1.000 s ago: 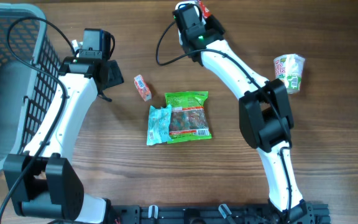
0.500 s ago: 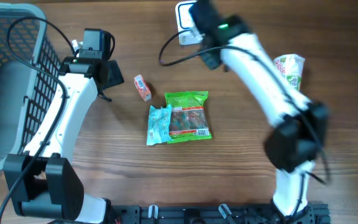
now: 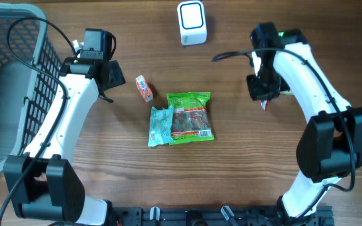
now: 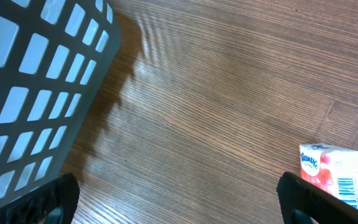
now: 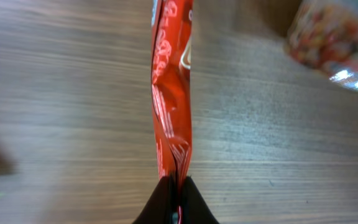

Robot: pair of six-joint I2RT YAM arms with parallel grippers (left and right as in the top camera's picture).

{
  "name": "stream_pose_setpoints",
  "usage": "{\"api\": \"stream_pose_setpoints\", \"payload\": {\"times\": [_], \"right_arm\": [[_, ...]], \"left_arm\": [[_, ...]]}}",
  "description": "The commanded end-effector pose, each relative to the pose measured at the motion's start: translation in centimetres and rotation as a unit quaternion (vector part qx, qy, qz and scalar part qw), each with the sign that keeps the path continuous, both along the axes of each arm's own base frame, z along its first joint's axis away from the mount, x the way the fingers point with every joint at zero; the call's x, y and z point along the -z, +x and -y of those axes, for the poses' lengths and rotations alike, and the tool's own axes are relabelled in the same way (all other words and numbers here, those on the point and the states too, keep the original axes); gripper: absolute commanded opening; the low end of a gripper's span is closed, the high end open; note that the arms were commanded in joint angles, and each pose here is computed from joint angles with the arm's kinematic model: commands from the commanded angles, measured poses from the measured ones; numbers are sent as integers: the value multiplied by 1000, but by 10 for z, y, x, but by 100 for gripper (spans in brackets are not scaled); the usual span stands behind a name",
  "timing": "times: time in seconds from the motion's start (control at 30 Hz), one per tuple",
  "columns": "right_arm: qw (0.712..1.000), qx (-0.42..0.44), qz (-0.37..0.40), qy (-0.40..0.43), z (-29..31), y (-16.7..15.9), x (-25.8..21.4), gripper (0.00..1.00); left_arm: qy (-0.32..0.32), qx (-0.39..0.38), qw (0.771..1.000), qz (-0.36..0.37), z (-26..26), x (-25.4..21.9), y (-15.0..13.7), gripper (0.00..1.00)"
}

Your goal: Scan the item barcode

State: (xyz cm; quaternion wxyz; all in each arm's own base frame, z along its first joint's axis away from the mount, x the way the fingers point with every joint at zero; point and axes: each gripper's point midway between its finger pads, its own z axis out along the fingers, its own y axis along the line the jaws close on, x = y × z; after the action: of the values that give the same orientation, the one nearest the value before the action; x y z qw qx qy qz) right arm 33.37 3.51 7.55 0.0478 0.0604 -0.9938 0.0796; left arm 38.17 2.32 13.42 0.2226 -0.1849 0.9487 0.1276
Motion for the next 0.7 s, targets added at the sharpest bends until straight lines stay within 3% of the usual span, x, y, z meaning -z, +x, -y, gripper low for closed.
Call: {"api": "stream_pose_setpoints", "payload": {"times": [0.0,0.03,0.07,0.23,0.37,0.5,0.67], "right_arm": [[999,19,1,-37,16,-5,28,25],[999,19,8,-40,18,-2,29,52],[999,17,17,-45,19,2,28,71],[995,-27,88,36,-9,31,-29,78],[988,4,148,33,15,41,-73,97],[980,87,175,23,78,52,-72,100],[967,95,219,89,97,77,-53,100]], "left_arm": [[8,1,1000,1,-3,-2,0,100],[8,1,1000,1,-3,-3,0,100],[8,1,1000,1,-3,-3,0,100],[8,1,1000,1,-3,-3,0,100],[8,1,1000,1,-3,-2,0,100],[8,1,1000,1,-3,-3,0,100],[8,1,1000,1,-3,-2,0,100]]}}
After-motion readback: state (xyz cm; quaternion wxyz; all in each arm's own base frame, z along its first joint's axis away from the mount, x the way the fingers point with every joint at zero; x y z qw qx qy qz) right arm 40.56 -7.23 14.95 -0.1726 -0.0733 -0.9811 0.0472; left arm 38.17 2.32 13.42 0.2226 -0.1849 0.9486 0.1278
